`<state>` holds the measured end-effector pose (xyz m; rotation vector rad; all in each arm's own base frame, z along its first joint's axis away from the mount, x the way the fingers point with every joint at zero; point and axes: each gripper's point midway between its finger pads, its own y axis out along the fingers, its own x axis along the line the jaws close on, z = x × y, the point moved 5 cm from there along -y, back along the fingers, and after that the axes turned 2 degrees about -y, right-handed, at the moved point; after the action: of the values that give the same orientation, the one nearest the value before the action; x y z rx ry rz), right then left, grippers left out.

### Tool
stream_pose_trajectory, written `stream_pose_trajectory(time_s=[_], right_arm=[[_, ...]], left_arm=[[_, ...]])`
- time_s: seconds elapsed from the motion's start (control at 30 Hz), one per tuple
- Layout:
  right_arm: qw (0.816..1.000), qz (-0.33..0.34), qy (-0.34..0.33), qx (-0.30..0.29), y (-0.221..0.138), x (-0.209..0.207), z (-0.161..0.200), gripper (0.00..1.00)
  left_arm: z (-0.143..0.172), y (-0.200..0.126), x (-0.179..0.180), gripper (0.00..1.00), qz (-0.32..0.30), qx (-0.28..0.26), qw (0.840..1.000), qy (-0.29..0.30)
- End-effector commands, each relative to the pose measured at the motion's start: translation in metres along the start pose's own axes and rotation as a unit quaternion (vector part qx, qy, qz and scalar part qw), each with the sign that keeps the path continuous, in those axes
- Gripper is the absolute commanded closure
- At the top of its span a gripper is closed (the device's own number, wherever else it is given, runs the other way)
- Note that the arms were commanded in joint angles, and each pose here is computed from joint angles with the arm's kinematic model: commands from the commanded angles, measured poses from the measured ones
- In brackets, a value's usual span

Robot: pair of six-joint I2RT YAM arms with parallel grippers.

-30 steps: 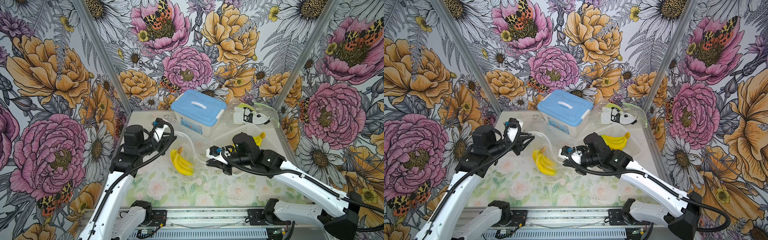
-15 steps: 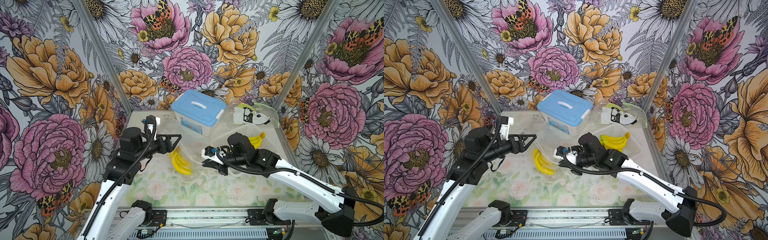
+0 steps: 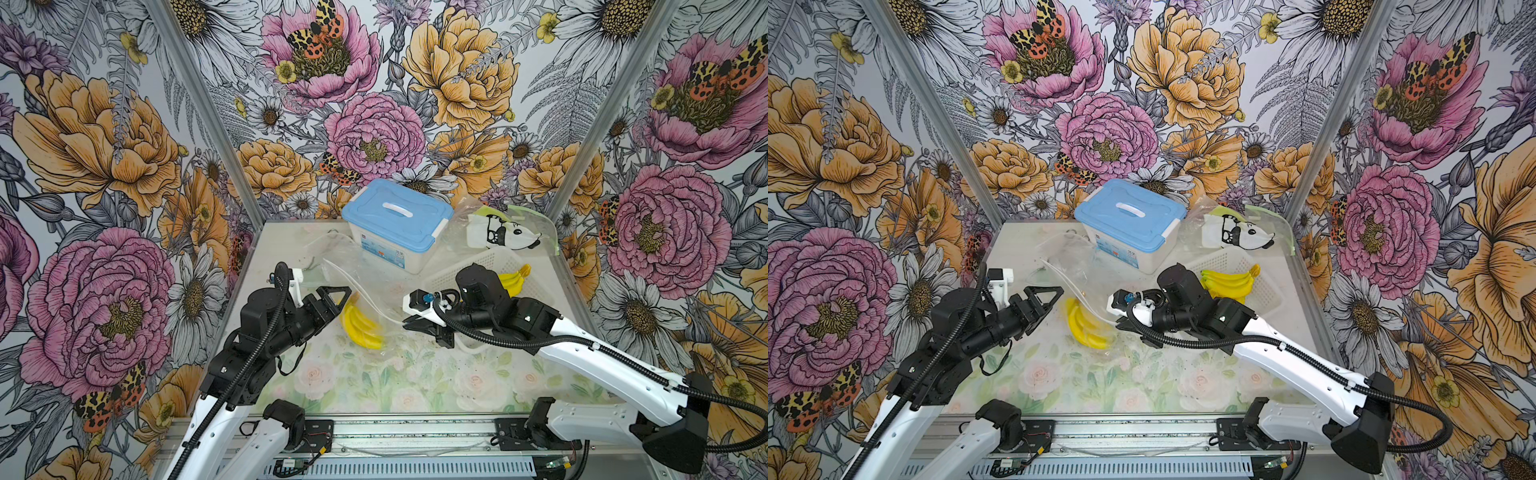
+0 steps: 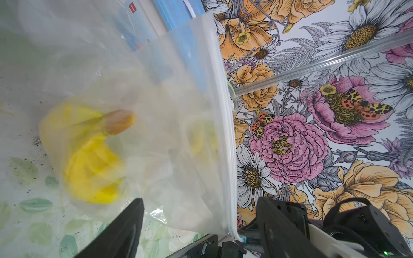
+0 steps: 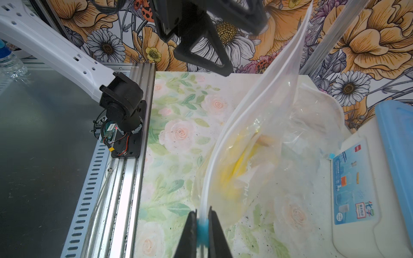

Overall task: Open the zip-top bag and take out the banana
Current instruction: Open the zipper of the food storage bag at the center of the board.

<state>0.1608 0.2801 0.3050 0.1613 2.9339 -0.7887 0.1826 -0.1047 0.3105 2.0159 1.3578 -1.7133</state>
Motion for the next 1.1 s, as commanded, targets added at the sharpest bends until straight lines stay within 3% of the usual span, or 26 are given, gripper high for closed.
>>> stream_pose_trajectory(time_s=[0.0,1.07], right_arm=[[1.0,0.002,0.002,-0.015,-0.002,-0.001,-0.009,1.0],[1.0,-0.001,-0.003,-0.02,-0.001,-0.001,-0.013,1.0]], left_arm=[[-0.009,0.01,-0.012,0.19,0.019,-0.012,1.0,-0.012],[-0.006,0.036,0.0,0.38,-0.001,0.023,1.0,-0.017]])
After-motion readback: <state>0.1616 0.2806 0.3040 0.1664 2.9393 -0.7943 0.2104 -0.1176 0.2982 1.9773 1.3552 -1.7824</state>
